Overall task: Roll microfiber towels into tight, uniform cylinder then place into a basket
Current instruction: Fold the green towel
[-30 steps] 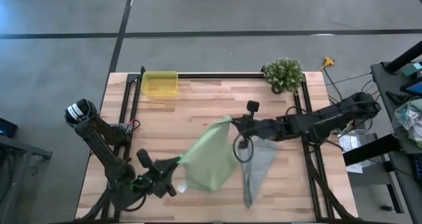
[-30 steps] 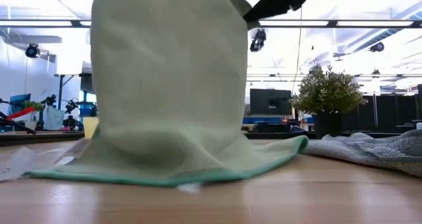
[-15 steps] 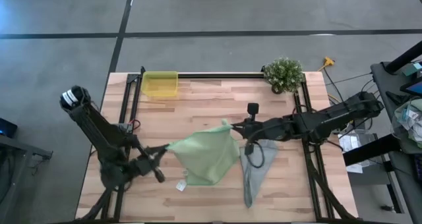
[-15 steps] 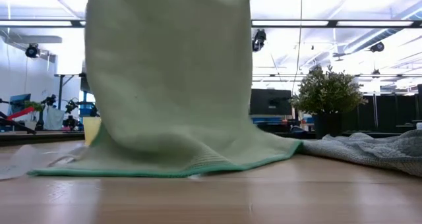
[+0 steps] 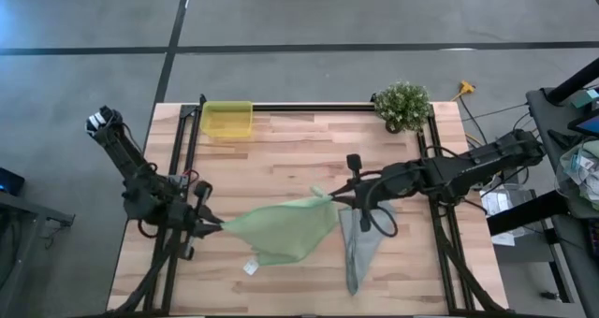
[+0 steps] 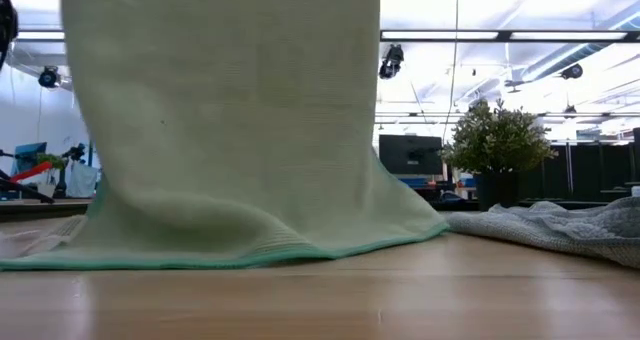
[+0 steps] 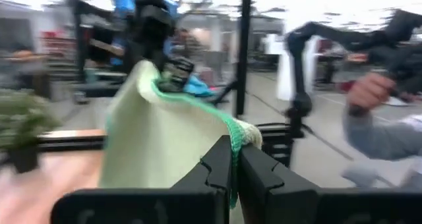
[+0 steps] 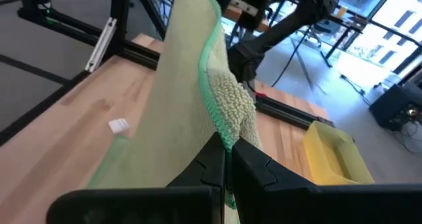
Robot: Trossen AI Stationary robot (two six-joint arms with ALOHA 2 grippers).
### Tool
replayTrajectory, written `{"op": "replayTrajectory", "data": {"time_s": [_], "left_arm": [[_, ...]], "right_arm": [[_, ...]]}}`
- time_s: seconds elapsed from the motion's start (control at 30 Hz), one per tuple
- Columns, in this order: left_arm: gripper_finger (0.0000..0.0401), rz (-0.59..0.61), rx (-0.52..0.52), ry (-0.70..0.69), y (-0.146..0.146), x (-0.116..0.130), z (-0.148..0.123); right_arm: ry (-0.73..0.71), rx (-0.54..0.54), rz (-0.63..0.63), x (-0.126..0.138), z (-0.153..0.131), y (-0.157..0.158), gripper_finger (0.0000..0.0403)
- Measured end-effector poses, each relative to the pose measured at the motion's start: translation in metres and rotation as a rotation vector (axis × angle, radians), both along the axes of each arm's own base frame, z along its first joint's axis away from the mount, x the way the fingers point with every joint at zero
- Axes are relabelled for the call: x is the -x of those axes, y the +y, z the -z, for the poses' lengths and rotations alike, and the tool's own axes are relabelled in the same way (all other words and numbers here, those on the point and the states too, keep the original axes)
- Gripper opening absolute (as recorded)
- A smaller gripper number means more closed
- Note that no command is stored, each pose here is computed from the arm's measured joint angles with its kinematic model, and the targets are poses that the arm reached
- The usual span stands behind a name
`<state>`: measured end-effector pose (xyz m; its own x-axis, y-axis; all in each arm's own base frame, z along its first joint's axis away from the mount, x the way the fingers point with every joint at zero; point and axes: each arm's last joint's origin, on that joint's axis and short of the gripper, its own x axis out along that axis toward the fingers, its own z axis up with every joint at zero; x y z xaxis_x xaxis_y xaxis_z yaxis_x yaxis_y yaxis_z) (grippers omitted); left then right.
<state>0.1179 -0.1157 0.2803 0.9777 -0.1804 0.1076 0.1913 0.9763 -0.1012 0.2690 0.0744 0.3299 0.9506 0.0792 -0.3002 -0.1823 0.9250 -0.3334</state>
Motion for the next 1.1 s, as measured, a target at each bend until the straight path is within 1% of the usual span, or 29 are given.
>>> {"op": "replayTrajectory", "data": {"time_s": [0.17,0.27,0.33,0.43,0.6,0.7,0.9,1.0,1.1], "left_arm": [[0.0000,0.102,0.002,0.055,0.007,-0.021,0.016],[0.0000,0.055,-0.009,0.126,0.017,-0.034,0.023],[0.0000,0.003,-0.014,0.184,0.028,-0.036,0.022],[0.0000,-0.052,-0.007,0.223,0.043,-0.028,0.015],[0.0000,-0.111,0.037,0.159,0.060,-0.005,0.002],[0.0000,-0.121,0.048,0.174,0.065,0.004,0.003],[0.0000,-0.140,0.051,0.293,0.067,0.007,0.015],[0.0000,-0.162,0.035,0.326,0.067,0.007,0.018],[0.0000,-0.171,0.031,0.327,0.068,0.007,0.012]], "right_arm": [[0.000,0.002,0.002,0.000,0.000,0.000,0.0009],[0.003,0.000,0.001,-0.001,0.002,0.000,0.0009],[0.016,0.001,0.003,-0.002,0.004,0.001,0.0009],[0.036,0.007,0.003,-0.004,0.007,0.001,0.0009],[0.061,0.021,0.009,-0.005,0.011,0.000,0.0009],[0.058,0.013,0.013,-0.005,0.011,-0.001,0.0009],[0.052,0.035,-0.010,-0.004,0.008,0.004,0.0009],[0.040,0.041,-0.013,-0.004,-0.002,0.004,0.0009],[0.043,0.044,-0.022,-0.003,-0.016,0.006,0.0009]]}}
